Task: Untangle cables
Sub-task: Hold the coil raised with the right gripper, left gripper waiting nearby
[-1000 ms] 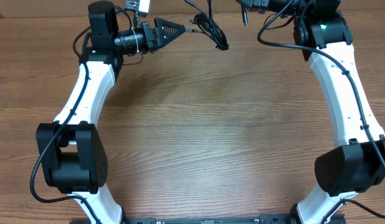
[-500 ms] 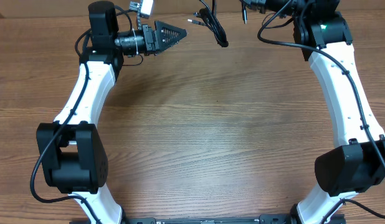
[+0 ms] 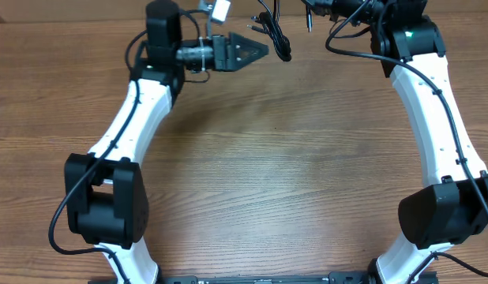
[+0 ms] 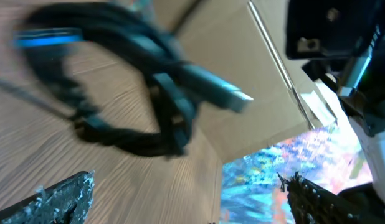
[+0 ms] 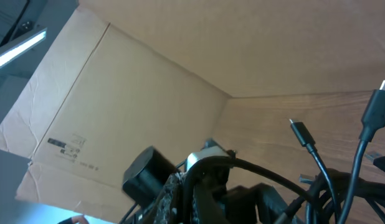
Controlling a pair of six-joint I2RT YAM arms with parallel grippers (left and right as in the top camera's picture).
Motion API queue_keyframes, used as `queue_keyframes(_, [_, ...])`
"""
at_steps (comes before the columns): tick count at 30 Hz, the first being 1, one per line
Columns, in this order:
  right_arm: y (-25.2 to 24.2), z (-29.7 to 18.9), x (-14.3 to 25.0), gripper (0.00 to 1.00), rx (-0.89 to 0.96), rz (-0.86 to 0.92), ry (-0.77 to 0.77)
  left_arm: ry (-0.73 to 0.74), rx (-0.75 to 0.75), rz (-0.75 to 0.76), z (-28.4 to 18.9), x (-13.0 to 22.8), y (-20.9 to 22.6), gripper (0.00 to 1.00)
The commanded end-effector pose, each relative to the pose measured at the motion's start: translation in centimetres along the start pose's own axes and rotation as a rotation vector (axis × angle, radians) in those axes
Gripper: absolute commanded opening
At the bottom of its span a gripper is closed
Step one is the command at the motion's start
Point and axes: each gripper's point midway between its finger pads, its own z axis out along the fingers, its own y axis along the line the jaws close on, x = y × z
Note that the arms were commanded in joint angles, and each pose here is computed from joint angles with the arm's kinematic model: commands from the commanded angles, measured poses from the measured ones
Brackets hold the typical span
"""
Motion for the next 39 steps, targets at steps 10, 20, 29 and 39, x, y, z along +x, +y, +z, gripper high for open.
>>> queue_keyframes(10, [0.8,0.4,-0.1,0.04,-0.007,0.012,-0.016,-0.064,-0.055,0.035,0.0,-1.5,0.1,1.00])
queue_keyframes(20, [1.0,0.6,0.0,0.04,-0.013,0.009,-0.010,-0.074,-0.070,0.044,0.2,-1.6,0.3,0.53])
queue_keyframes(29, [1.1,0.6,0.0,0.04,-0.015,0.006,-0.012,-0.073,-0.070,0.044,0.3,-1.6,0.3,0.58])
queue_keyframes(39, [1.2,0.6,-0.4,0.04,-0.018,0.042,-0.028,-0.065,-0.067,0.069,1.0,-1.3,0.0,0.50])
